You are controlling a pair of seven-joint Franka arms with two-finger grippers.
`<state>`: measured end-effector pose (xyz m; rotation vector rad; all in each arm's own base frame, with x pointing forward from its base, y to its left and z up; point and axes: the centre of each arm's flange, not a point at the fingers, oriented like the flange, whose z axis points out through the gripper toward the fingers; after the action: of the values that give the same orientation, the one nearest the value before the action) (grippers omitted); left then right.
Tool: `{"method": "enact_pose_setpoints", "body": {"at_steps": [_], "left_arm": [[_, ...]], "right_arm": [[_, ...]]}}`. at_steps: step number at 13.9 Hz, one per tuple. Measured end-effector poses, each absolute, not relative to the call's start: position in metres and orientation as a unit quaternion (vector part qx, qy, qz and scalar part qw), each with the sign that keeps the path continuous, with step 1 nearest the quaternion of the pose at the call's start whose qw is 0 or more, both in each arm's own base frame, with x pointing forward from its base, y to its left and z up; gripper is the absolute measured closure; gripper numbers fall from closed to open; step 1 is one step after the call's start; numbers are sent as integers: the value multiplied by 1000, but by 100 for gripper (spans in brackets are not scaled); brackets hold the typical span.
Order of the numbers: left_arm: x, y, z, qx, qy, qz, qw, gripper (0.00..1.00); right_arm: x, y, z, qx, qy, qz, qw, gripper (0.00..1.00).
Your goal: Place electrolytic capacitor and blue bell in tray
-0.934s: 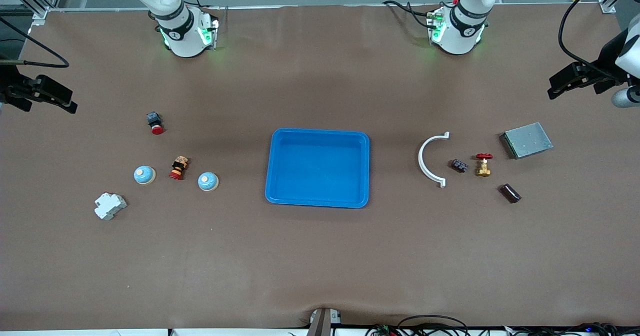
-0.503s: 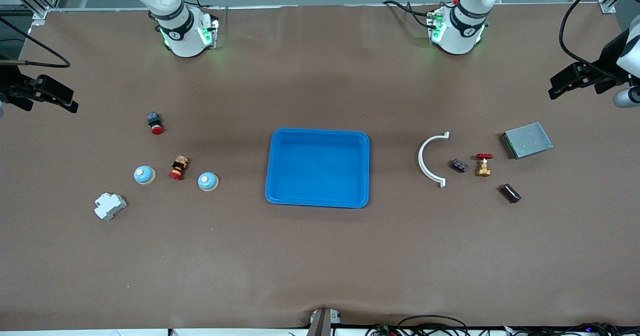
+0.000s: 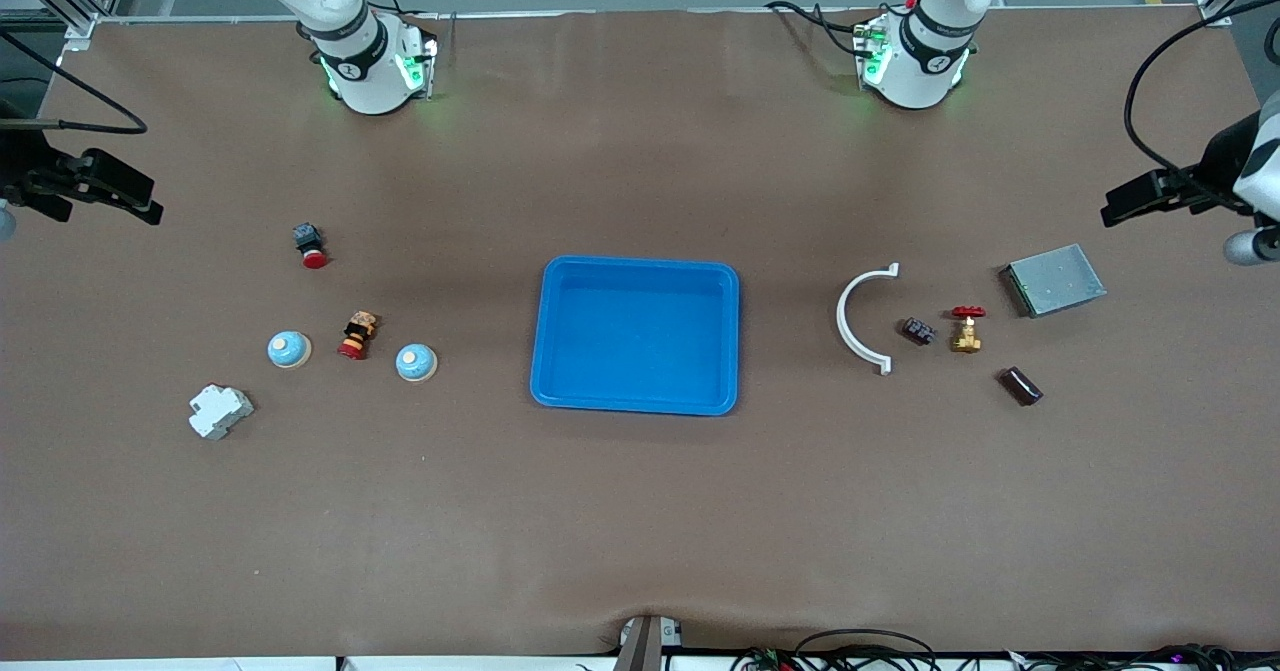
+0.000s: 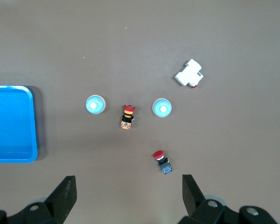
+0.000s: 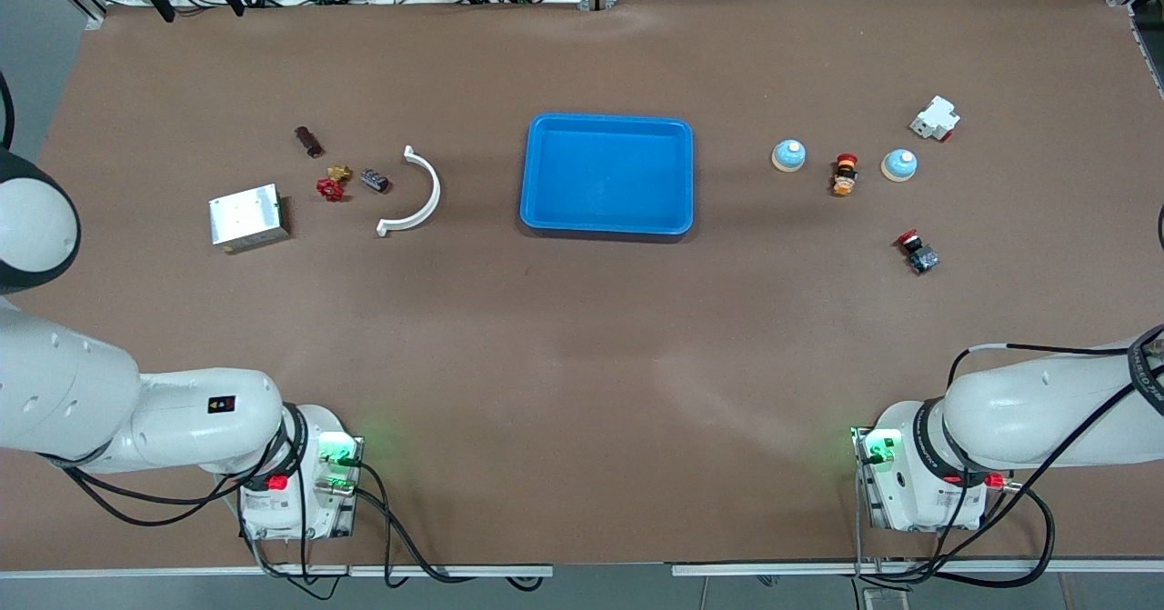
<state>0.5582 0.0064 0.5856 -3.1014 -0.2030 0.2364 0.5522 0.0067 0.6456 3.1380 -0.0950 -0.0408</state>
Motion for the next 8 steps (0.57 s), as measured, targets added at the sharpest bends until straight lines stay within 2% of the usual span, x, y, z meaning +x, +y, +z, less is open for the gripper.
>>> {"method": "enact_pose_setpoints", "body": {"at_steps": [4, 8], "left_arm": [[573, 3, 525, -988, -108, 112, -2, 0], [571, 11, 438, -981, -156, 109, -30, 0]], "right_arm": [[554, 46, 639, 999, -41, -19, 2, 0], [581, 88, 589, 999, -27, -35, 5, 0]]}}
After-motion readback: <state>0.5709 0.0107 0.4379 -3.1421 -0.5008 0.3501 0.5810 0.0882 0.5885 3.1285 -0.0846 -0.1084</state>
